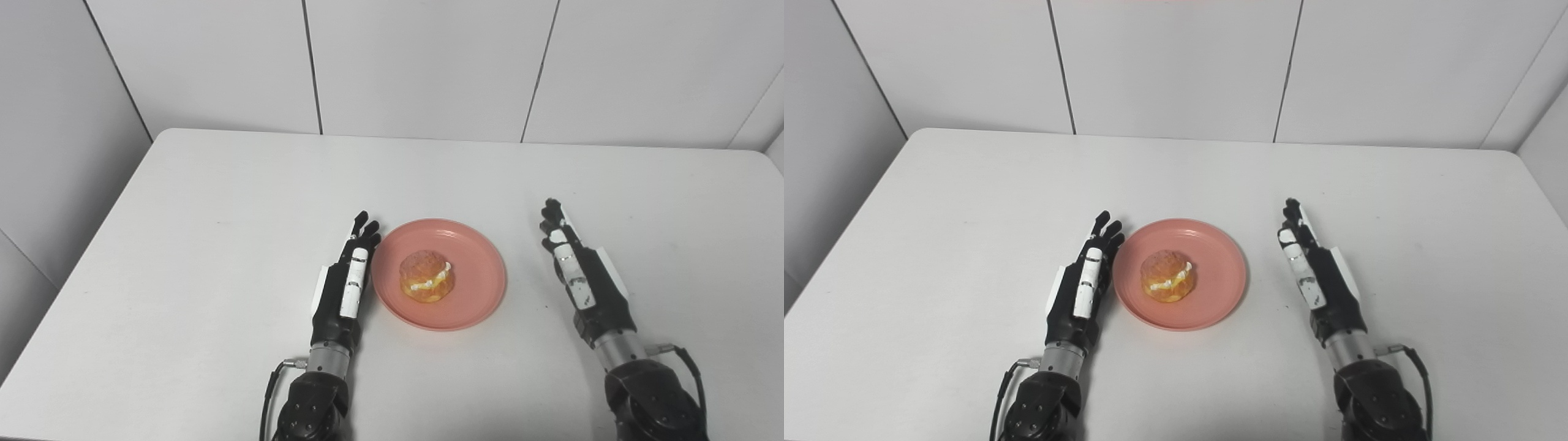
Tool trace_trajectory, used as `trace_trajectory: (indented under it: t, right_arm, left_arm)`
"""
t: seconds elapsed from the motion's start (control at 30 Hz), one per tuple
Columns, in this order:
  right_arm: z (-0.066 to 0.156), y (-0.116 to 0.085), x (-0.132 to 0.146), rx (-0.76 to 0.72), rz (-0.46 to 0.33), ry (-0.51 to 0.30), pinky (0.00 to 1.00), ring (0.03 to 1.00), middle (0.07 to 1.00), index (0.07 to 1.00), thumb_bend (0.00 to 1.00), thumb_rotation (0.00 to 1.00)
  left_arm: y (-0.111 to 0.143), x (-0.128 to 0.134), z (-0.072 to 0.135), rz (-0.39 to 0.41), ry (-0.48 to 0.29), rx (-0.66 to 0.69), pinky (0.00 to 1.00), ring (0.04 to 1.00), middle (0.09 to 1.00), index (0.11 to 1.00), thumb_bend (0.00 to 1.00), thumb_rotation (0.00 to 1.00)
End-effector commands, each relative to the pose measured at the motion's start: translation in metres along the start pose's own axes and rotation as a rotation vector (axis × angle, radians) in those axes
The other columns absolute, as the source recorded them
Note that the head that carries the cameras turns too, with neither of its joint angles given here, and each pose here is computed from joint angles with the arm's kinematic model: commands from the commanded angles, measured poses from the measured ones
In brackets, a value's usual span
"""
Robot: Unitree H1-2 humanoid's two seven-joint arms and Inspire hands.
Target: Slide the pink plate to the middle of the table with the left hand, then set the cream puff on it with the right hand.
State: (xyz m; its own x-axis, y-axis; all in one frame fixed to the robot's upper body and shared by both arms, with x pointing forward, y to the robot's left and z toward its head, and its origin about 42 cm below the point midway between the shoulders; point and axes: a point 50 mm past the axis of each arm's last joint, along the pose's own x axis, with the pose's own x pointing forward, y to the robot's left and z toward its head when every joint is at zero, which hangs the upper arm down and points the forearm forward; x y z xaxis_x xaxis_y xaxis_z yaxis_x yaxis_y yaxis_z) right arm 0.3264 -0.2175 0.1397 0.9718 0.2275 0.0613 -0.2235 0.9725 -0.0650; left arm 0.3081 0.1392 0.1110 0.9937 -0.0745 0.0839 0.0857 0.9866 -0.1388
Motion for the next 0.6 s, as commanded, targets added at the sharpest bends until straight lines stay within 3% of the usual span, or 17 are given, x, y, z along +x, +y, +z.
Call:
trace_trajectory:
  t: [0.0,0.3,0.57]
  right_arm:
    - [0.01,0.001,0.004,0.037,0.013,-0.084,1.0,1.0,1.0,1.0,0.73,1.0]
    - [-0.003,0.008,0.001,0.095,0.051,-0.043,1.0,1.0,1.0,1.0,0.37,1.0]
    - [-0.006,0.011,-0.003,0.161,0.073,0.017,1.0,1.0,1.0,1.0,0.29,1.0]
  left_arm:
    - [0.019,-0.014,-0.024,0.02,0.086,0.01,0.94,0.936,0.943,0.944,0.44,1.0]
    - [0.027,-0.015,-0.024,-0.026,0.108,0.006,0.98,0.968,0.978,0.979,0.45,1.0]
    - [0.031,-0.019,-0.021,-0.056,0.131,0.015,0.99,0.989,1.0,1.0,0.45,1.0]
